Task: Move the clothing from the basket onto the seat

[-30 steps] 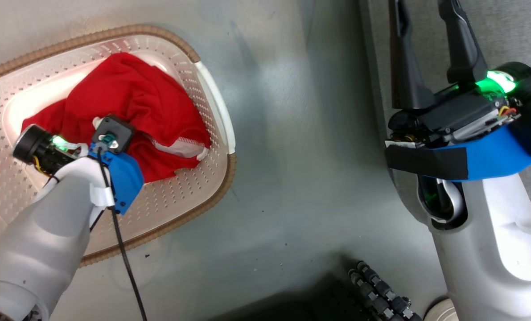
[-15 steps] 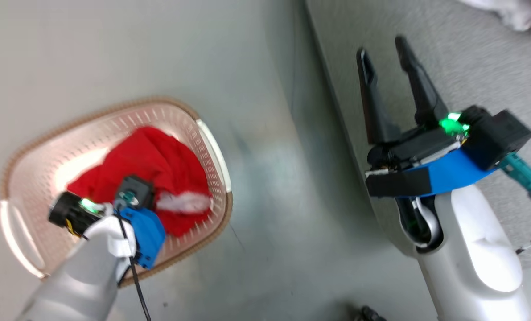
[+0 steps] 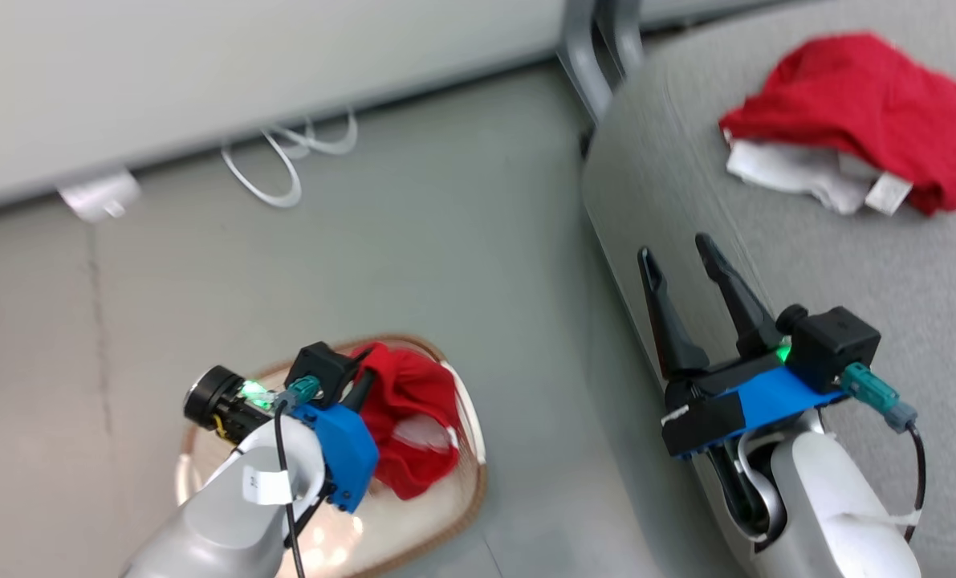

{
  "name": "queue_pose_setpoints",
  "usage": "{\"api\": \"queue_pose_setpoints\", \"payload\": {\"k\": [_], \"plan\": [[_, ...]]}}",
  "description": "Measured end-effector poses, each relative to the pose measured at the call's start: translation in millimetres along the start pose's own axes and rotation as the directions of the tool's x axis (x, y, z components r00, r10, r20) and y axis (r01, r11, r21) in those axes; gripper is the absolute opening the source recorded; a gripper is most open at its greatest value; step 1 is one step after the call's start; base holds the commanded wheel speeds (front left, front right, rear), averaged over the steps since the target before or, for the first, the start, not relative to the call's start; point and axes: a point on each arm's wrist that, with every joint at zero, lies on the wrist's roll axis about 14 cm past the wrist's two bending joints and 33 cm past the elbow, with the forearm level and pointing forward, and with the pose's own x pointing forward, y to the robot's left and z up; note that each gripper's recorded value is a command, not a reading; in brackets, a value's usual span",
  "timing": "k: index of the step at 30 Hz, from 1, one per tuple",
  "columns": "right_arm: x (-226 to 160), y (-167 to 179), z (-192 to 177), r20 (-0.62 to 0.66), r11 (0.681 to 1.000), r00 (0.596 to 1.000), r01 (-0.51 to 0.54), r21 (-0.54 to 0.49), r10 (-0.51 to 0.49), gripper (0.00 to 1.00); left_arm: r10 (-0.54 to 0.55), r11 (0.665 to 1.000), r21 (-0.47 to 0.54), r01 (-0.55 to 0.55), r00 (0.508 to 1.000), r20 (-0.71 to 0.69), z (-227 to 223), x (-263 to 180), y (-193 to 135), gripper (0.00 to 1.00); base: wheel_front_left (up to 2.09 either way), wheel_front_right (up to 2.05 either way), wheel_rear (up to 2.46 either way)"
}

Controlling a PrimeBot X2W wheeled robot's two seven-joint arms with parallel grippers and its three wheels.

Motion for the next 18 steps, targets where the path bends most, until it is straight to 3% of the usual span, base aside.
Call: {"api": "queue_pose_setpoints", "payload": {"k": [6, 18], "plan": [[-14.7, 23.6, 28.1, 0.052, 0.999, 0.997, -0.053, 0.004, 0.052, 1.00, 0.034, 0.998, 0.051, -0.046, 0.975, 0.217, 78.6, -33.9, -5.2, 0.00, 0.00, 0.00, 0.00], [-35.0, 63.5, 51.0, 0.087, 0.988, 0.985, -0.152, 0.003, 0.151, 1.00, -0.025, 0.987, 0.151, -0.062, 0.858, 0.514, 206.0, -83.3, -45.4, 0.00, 0.00, 0.00, 0.00]]}}
